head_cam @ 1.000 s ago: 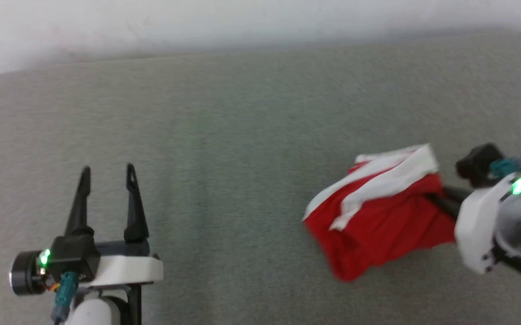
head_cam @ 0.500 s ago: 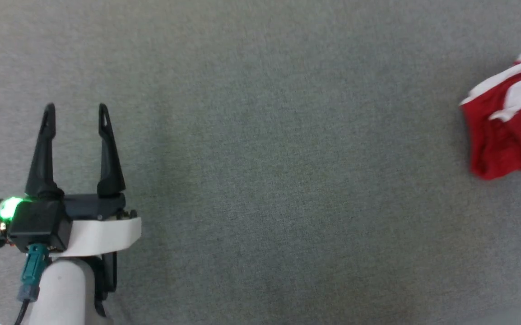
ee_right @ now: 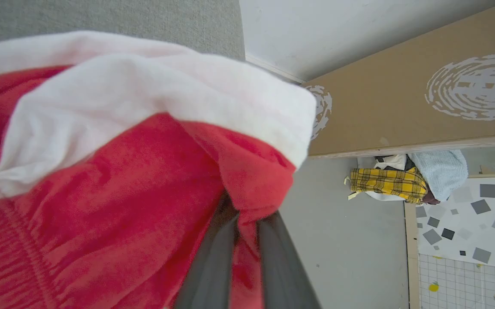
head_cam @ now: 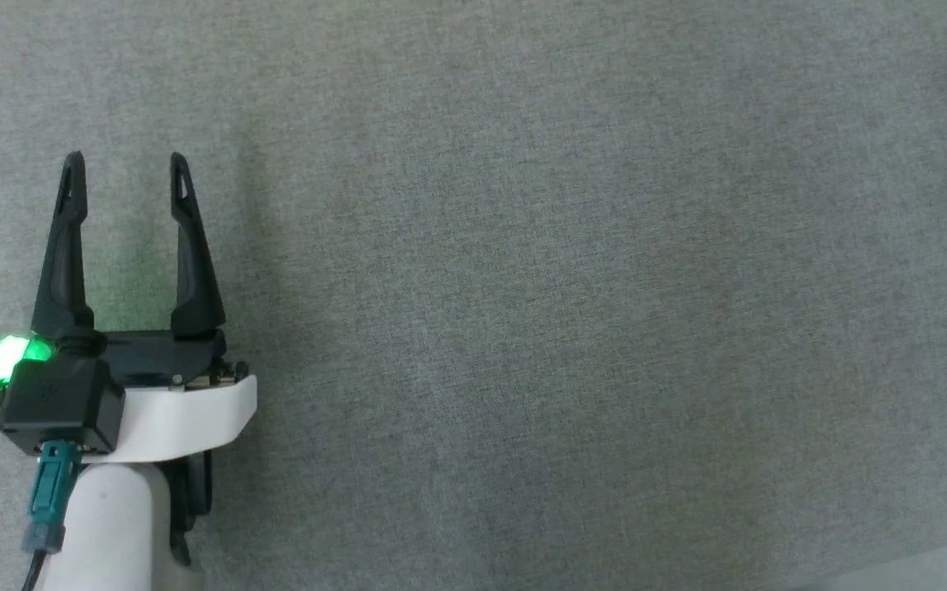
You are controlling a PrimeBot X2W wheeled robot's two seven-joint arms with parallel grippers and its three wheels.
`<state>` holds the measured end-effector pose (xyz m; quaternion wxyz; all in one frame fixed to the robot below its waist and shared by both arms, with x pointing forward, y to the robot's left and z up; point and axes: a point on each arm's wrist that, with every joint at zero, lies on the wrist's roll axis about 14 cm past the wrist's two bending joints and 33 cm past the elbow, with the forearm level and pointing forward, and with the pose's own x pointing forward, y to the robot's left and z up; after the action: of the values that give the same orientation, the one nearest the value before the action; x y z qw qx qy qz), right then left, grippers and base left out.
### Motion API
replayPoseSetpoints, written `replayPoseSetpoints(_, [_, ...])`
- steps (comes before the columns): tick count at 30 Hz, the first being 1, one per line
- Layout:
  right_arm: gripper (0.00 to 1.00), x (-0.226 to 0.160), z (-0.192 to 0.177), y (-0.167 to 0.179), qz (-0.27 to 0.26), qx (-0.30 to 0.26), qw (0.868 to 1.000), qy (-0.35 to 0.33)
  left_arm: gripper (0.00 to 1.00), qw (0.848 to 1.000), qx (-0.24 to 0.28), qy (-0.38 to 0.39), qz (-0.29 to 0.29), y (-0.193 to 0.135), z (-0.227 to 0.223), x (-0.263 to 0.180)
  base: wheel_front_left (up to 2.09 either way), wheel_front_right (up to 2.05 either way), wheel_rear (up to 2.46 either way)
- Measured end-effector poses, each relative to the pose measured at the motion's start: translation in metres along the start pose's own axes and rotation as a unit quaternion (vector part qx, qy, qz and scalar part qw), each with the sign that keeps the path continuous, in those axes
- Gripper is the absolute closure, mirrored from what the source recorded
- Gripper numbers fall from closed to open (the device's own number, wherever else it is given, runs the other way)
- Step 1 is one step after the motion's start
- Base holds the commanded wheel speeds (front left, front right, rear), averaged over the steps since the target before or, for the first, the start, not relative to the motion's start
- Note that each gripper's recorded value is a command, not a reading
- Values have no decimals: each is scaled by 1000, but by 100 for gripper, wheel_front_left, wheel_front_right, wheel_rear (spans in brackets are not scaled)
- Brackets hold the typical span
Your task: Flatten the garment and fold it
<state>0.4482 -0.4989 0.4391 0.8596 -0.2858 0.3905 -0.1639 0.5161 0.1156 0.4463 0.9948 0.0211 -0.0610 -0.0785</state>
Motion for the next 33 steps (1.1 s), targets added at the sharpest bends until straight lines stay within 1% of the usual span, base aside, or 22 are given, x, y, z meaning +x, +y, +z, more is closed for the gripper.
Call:
replayPoseSetpoints(1, [0, 0, 0, 0, -2, 8, 1000, -2, 0, 1000, 0, -1, 1, 0, 2, 0, 0, 0, 0])
replayPoseSetpoints(3, [0, -2, 0, -1, -4, 8, 1000, -7, 0, 1000, 1, -5, 5, 1, 6, -1, 0, 0, 0])
replayPoseSetpoints(5, [0, -8, 10, -8, -12, -3, 999, -34, 0, 1000, -1, -8, 7, 1, 12, -2, 0, 0, 0])
replayPoseSetpoints(7, [0, -18, 32, -23, -28, -16, 996, -88, 0, 1000, -2, -11, 12, 2, 19, -5, 0, 0, 0])
replayPoseSetpoints(9, [0, -33, 66, -43, -53, -22, 985, -163, 0, 1000, -2, -12, 12, 2, 26, -10, 0, 0, 0])
replayPoseSetpoints(11, [0, -54, 102, -56, -73, -18, 967, -245, 0, 1000, -2, -7, 15, 3, 30, -17, 0, 0, 0])
replayPoseSetpoints(12, [0, -63, 116, -57, -76, -11, 957, -280, 0, 1000, -1, -7, 17, 3, 33, -21, 0, 0, 0])
replayPoseSetpoints(16, [0, -99, 163, -35, -63, 18, 916, -395, 0, 1000, 0, -10, 29, 8, 48, -35, 0, 0, 0])
replayPoseSetpoints(18, [0, -121, 188, -22, -53, 39, 892, -447, 0, 999, 3, -13, 37, 11, 56, -42, 0, 0, 0])
replayPoseSetpoints(21, [0, -151, 211, 2, -28, 74, 861, -503, 0, 999, 5, -17, 49, 19, 67, -54, 0, 0, 0])
replayPoseSetpoints(23, [0, -176, 224, 23, -5, 105, 835, -540, 0, 998, 7, -21, 59, 24, 74, -62, 0, 0, 0])
replayPoseSetpoints(26, [0, -206, 230, 52, 32, 159, 804, -572, 0, 997, 12, -21, 75, 33, 81, -76, 0, 0, 0])
replayPoseSetpoints(27, [0, -212, 228, 63, 47, 173, 798, -576, 0, 996, 14, -21, 81, 38, 83, -81, 0, 0, 0])
replayPoseSetpoints(30, [0, -229, 219, 95, 90, 215, 785, -574, 0, 995, 18, -23, 93, 47, 90, -93, 0, 0, 0])
replayPoseSetpoints(33, [0, -239, 201, 124, 127, 257, 781, -556, 0, 994, 19, -26, 106, 53, 97, -106, 0, 0, 0])
